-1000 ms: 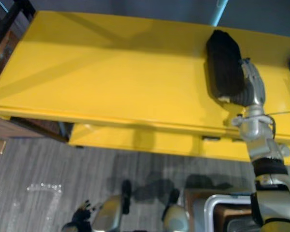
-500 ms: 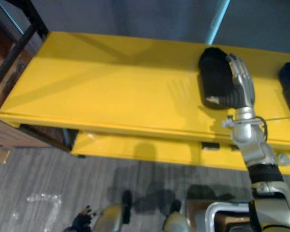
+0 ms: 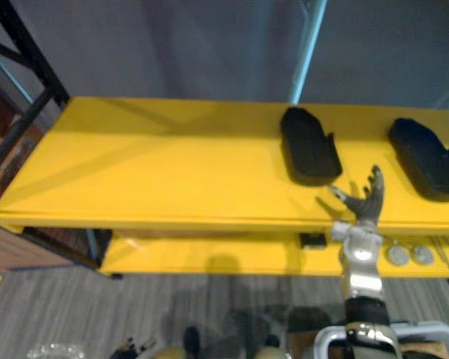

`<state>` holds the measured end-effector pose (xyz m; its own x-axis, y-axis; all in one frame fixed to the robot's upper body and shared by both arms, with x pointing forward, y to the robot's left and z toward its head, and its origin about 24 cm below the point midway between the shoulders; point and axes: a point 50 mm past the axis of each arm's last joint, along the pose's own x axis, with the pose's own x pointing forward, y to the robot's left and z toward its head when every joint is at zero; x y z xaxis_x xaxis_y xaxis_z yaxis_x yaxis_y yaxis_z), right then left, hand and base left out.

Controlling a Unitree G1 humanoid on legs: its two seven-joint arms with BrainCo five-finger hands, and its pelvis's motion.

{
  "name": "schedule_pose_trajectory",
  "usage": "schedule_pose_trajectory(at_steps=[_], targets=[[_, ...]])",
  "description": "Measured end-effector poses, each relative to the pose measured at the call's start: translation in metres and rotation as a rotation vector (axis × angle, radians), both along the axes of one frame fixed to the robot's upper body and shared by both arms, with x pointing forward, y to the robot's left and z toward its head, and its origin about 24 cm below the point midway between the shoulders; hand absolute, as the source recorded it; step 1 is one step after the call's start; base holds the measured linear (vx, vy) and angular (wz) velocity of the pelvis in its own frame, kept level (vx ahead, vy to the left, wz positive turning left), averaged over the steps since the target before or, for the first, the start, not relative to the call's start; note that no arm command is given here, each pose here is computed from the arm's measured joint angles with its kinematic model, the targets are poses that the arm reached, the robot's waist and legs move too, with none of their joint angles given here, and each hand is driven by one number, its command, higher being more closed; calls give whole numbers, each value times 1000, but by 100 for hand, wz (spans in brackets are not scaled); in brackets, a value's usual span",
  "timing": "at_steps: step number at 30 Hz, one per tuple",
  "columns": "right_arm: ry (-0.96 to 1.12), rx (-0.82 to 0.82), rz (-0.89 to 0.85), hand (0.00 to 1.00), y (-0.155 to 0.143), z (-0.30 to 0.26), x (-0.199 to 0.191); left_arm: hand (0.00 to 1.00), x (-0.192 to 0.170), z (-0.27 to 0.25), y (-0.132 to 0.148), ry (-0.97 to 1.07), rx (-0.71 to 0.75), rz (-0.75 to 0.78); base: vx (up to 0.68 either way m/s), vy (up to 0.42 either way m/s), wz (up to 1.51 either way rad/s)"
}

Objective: Walk over and take plastic housings, then place them on the shelf

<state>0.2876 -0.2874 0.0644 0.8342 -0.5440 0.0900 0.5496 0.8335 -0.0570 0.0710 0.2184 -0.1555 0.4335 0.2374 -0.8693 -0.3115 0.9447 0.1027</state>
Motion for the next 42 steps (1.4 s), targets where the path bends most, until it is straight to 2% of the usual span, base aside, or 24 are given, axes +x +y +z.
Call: schedule_pose_trajectory(at_steps=[10,15,19,27,42], targets=[[104,127,19,0,-2,-27,6,0,-6,-2,2,37,-1,15,-42,13,6],[28,156,18,0,-7,-7,21,0,-4,-3,0,43,-15,11,-62,47,22],[-88,118,66,0,-8,29,39,0,-2,-3,-3,31,-27,16,12,29,8],[-207,33,77,0,-15,68,44,0,10,1,-7,-46,-27,0,47,2,-1],[-211,-18,124,0,-19,78,45,0,11,0,-16,-70,-66,21,0,0,0]])
